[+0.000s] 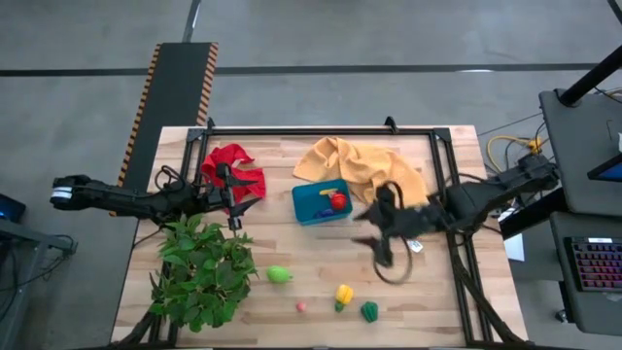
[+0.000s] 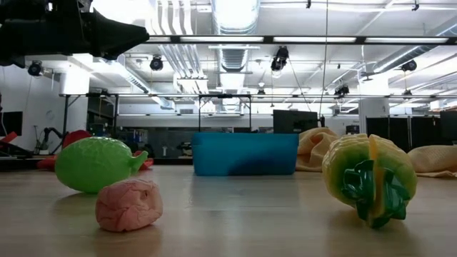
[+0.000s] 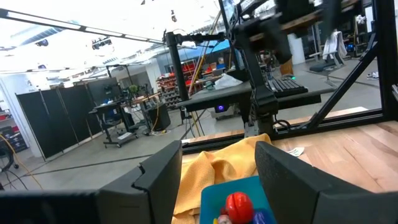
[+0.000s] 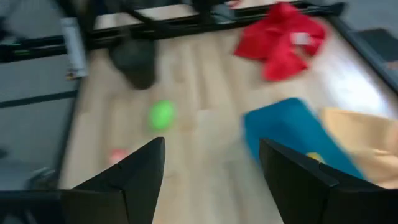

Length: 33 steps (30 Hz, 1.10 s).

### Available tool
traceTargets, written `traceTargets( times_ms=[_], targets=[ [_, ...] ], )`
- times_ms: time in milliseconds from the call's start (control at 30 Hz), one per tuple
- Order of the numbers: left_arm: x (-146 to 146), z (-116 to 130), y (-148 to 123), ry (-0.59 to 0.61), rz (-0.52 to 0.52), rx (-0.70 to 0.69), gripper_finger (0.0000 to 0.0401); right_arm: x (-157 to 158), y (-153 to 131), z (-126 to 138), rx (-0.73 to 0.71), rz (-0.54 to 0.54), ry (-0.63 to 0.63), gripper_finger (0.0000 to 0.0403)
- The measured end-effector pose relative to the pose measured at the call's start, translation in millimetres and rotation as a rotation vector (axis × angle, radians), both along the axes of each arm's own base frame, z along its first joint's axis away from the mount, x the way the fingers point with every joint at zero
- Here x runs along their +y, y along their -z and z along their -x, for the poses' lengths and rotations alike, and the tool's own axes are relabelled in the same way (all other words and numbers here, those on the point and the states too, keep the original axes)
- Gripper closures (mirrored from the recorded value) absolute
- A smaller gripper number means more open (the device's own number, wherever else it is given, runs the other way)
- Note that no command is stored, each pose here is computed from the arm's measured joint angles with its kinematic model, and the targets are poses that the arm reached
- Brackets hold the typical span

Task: Pick and placing Produce into tupperware
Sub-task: Put the green bell pepper into the blue bin

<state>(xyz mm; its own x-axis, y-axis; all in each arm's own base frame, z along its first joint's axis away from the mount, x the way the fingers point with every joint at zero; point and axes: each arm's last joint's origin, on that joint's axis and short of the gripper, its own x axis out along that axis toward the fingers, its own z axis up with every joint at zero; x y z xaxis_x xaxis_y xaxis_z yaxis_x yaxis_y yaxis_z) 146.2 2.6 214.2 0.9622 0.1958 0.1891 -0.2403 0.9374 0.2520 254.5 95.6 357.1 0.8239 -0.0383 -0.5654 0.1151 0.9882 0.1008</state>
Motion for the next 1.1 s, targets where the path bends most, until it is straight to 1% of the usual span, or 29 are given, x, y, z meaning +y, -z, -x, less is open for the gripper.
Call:
traceTargets(
  times_ms=[100, 200, 300, 400, 467, 533, 700, 800, 867, 967, 1100],
  targets=[
    [0, 0, 0, 0.0, 0.0, 0.0, 0.0211, 23, 0, 10, 0.001, -0.029, -0.074, 0.0154],
    [0, 0, 0, 0.0, 0.0, 0.0, 0.0211, 46, 6, 16, 0.024, -0.056, -0.133, 0.0154],
    [0, 0, 0, 0.0, 0.0, 0.0, 0.0211, 70, 17, 19, 0.065, -0.073, -0.179, 0.0152],
    [0, 0, 0, 0.0, 0.0, 0.0, 0.0211, 92, 32, 20, 0.115, -0.068, -0.215, 0.015],
    [0, 0, 0, 0.0, 0.0, 0.0, 0.0211, 103, 42, 19, 0.15, -0.081, -0.213, 0.0149],
    [0, 0, 0, 0.0, 0.0, 0.0, 0.0211, 109, 52, 16, 0.192, -0.122, -0.154, 0.0149],
    [0, 0, 0, 0.001, 0.002, -0.001, 0.0211, 110, 72, 13, 0.361, -0.32, 0.106, 0.0133],
    [0, 0, 0, 0.001, 0.004, -0.001, 0.0211, 115, 84, 11, 0.442, -0.395, 0.188, 0.0112],
    [0, 0, 0, 0.001, 0.004, -0.001, 0.0211, 118, 89, 10, 0.505, -0.463, 0.213, 0.01],
    [0, 0, 0, 0.001, 0.004, -0.002, 0.0211, 124, 99, 7, 0.59, -0.566, 0.298, 0.0091],
    [0, 0, 0, 0.001, 0.004, -0.002, 0.0211, 132, 111, 1, 0.62, -0.617, 0.399, 0.0091]
  ],
)
